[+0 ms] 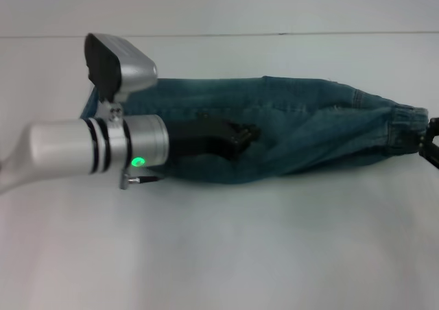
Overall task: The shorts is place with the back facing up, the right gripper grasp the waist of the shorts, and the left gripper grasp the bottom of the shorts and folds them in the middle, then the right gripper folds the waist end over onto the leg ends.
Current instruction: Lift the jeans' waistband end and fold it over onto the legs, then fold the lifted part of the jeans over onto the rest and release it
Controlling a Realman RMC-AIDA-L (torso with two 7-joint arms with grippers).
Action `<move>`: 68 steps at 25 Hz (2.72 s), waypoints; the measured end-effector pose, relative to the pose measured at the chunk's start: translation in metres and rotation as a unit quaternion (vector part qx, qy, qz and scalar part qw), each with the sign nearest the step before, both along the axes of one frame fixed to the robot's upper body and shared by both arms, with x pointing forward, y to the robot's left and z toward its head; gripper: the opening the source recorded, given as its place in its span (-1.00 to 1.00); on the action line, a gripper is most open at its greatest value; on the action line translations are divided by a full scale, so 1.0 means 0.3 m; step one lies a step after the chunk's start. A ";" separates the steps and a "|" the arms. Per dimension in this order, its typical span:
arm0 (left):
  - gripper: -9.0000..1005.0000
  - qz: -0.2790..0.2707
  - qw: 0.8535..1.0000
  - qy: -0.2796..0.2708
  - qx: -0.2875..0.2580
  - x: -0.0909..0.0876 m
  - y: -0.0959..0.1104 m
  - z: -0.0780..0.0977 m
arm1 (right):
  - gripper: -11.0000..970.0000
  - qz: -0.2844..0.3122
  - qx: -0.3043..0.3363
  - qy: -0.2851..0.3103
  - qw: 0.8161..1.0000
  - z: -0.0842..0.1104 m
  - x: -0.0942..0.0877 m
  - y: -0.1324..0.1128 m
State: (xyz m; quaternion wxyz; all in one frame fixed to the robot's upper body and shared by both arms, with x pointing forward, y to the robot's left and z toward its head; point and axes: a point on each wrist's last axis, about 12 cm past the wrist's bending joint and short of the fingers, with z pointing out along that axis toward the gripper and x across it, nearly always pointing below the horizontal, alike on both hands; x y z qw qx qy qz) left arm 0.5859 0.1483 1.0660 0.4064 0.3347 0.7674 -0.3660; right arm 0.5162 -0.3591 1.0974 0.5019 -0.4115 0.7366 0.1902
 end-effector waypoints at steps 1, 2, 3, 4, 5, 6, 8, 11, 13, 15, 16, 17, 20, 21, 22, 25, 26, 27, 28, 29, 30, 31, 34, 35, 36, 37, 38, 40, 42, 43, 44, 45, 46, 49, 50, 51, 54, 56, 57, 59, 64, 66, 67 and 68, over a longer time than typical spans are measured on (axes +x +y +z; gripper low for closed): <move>-0.46 0.004 1.000 -0.005 -0.005 -0.002 -0.010 -0.006 | -0.86 0.004 0.000 -0.004 1.000 0.016 0.003 0.000; -0.51 0.006 1.000 -0.008 -0.009 -0.006 -0.020 -0.014 | -0.86 0.008 0.001 -0.008 1.000 0.033 0.006 0.001; -0.57 0.010 1.000 -0.011 -0.011 -0.007 -0.027 -0.020 | -0.86 0.012 0.002 -0.012 1.000 0.051 0.008 0.001; -0.64 0.018 1.000 -0.011 -0.014 -0.008 -0.034 -0.028 | -0.86 0.017 0.004 -0.016 1.000 0.068 0.009 0.003; -0.70 0.024 1.000 -0.011 -0.014 -0.010 -0.037 -0.034 | -0.86 0.022 0.005 -0.020 1.000 0.087 0.012 0.004; -0.76 0.031 0.999 -0.009 -0.015 -0.013 -0.039 -0.044 | -0.86 0.028 0.005 -0.024 0.999 0.108 0.014 0.007; -0.89 0.047 0.999 -0.003 -0.018 -0.018 -0.040 -0.062 | -0.86 0.037 0.001 -0.033 0.999 0.147 0.024 0.013; -0.98 0.058 0.998 0.004 -0.017 -0.027 -0.044 -0.080 | -0.87 0.053 -0.008 -0.047 0.997 0.201 0.048 0.036; -0.97 0.060 0.998 0.008 -0.019 -0.036 -0.049 -0.088 | -0.87 0.062 -0.016 -0.058 0.996 0.230 0.070 0.052; -0.97 0.056 0.998 0.011 -0.022 -0.053 -0.057 -0.098 | -0.88 0.069 -0.024 -0.070 0.995 0.257 0.100 0.069; -0.97 0.054 0.998 0.013 -0.023 -0.060 -0.059 -0.102 | -0.88 0.075 -0.028 -0.077 0.994 0.270 0.116 0.081; -0.97 0.050 0.998 0.014 -0.023 -0.068 -0.063 -0.106 | -0.87 0.081 -0.033 -0.084 0.993 0.283 0.134 0.094; -0.97 0.042 0.998 0.021 -0.029 -0.093 -0.072 -0.117 | -0.87 0.095 -0.047 -0.106 0.989 0.312 0.185 0.139; -0.97 0.040 0.998 0.023 -0.031 -0.101 -0.076 -0.120 | -0.87 0.100 -0.052 -0.115 0.987 0.318 0.201 0.155; -0.97 0.037 0.998 0.024 -0.034 -0.109 -0.080 -0.122 | -0.87 0.105 -0.055 -0.126 0.985 0.325 0.217 0.172; -0.97 0.028 0.999 0.025 -0.037 -0.131 -0.092 -0.128 | -0.88 0.125 -0.050 -0.147 0.980 0.340 0.263 0.235; -0.97 0.025 0.999 0.026 -0.038 -0.137 -0.096 -0.130 | -0.88 0.143 -0.041 -0.151 0.977 0.350 0.291 0.282; -0.97 0.024 0.999 0.026 -0.039 -0.141 -0.098 -0.131 | -0.88 0.143 -0.041 -0.151 0.977 0.350 0.291 0.282; -0.97 0.023 0.999 0.027 -0.042 -0.147 -0.103 -0.133 | -0.88 0.155 -0.037 -0.153 0.975 0.355 0.304 0.310; -0.97 0.023 0.998 0.026 -0.046 -0.151 -0.108 -0.133 | -0.88 0.166 -0.036 -0.155 0.973 0.357 0.315 0.334; -0.97 0.023 0.998 0.025 -0.049 -0.154 -0.111 -0.133 | -0.88 0.178 -0.034 -0.158 0.971 0.360 0.327 0.364; -0.97 0.023 0.998 0.023 -0.052 -0.157 -0.117 -0.132 | -0.88 0.193 -0.033 -0.160 0.968 0.357 0.335 0.398; -0.97 0.026 0.998 0.009 -0.049 -0.162 -0.135 -0.135 | -0.88 0.233 -0.024 -0.157 0.959 0.343 0.358 0.496; -0.97 0.028 0.998 0.006 -0.047 -0.162 -0.135 -0.136 | -0.88 0.242 -0.025 -0.156 0.957 0.341 0.364 0.520; -0.97 0.038 0.998 -0.003 -0.044 -0.158 -0.130 -0.139 | -0.88 0.248 -0.026 -0.155 0.956 0.338 0.370 0.541; -0.97 0.048 0.998 -0.008 -0.044 -0.152 -0.118 -0.139 | -0.88 0.254 -0.030 -0.154 0.954 0.336 0.374 0.559; -0.97 0.066 0.997 -0.017 -0.045 -0.141 -0.096 -0.140 | -0.88 0.258 -0.035 -0.154 0.953 0.333 0.378 0.578; -0.97 0.122 0.991 -0.038 -0.048 -0.111 -0.016 -0.139 | -0.87 0.270 -0.042 -0.152 0.950 0.328 0.380 0.609; -0.97 0.176 0.982 -0.061 -0.044 -0.091 0.076 -0.140 | -0.87 0.279 -0.046 -0.147 0.948 0.321 0.382 0.635; -0.97 0.198 0.977 -0.073 -0.041 -0.085 0.119 -0.140 | -0.87 0.282 -0.046 -0.145 0.947 0.320 0.383 0.641; -0.97 0.223 0.970 -0.088 -0.037 -0.082 0.175 -0.137 | -0.87 0.283 -0.048 -0.145 0.947 0.319 0.384 0.646; -0.97 0.246 0.963 -0.100 -0.039 -0.082 0.227 -0.131 | -0.87 0.283 -0.048 -0.144 0.947 0.317 0.384 0.649; -0.97 0.267 0.956 -0.112 -0.042 -0.088 0.281 -0.125 | -0.87 0.284 -0.049 -0.143 0.947 0.314 0.385 0.653; -0.97 0.319 0.935 -0.141 -0.057 -0.110 0.413 -0.098 | -0.87 0.289 -0.052 -0.139 0.946 0.303 0.385 0.669; -0.97 0.339 0.926 -0.155 -0.060 -0.123 0.462 -0.085 | -0.87 0.292 -0.054 -0.137 0.945 0.300 0.385 0.675; -0.97 0.360 0.915 -0.170 -0.059 -0.141 0.513 -0.072 | -0.87 0.296 -0.060 -0.135 0.944 0.293 0.388 0.693; -0.97 0.395 0.895 -0.199 -0.057 -0.199 0.621 -0.044 | -0.87 0.297 -0.068 -0.134 0.943 0.286 0.396 0.718; -0.97 0.406 0.888 -0.205 -0.062 -0.237 0.662 -0.037 | -0.87 0.306 -0.077 -0.138 0.939 0.276 0.403 0.752; -0.97 0.410 0.886 -0.207 -0.067 -0.261 0.680 -0.035 | -0.87 0.312 -0.079 -0.143 0.936 0.272 0.405 0.771; -0.97 0.412 0.885 -0.206 -0.075 -0.295 0.699 -0.037 | -0.87 0.322 -0.085 -0.156 0.930 0.260 0.410 0.815; -0.98 0.416 0.883 -0.197 -0.090 -0.361 0.719 -0.054 | -0.87 0.343 -0.136 -0.165 0.915 0.216 0.415 0.937; -0.98 0.419 0.883 -0.191 -0.089 -0.378 0.723 -0.064 | -0.87 0.359 -0.159 -0.157 0.906 0.190 0.402 0.980; -0.98 0.419 0.883 -0.191 -0.089 -0.378 0.723 -0.064 | -0.87 0.366 -0.170 -0.155 0.902 0.177 0.395 0.999; -0.98 0.420 0.883 -0.188 -0.089 -0.384 0.725 -0.068 | -0.87 0.373 -0.180 -0.155 0.897 0.167 0.388 1.014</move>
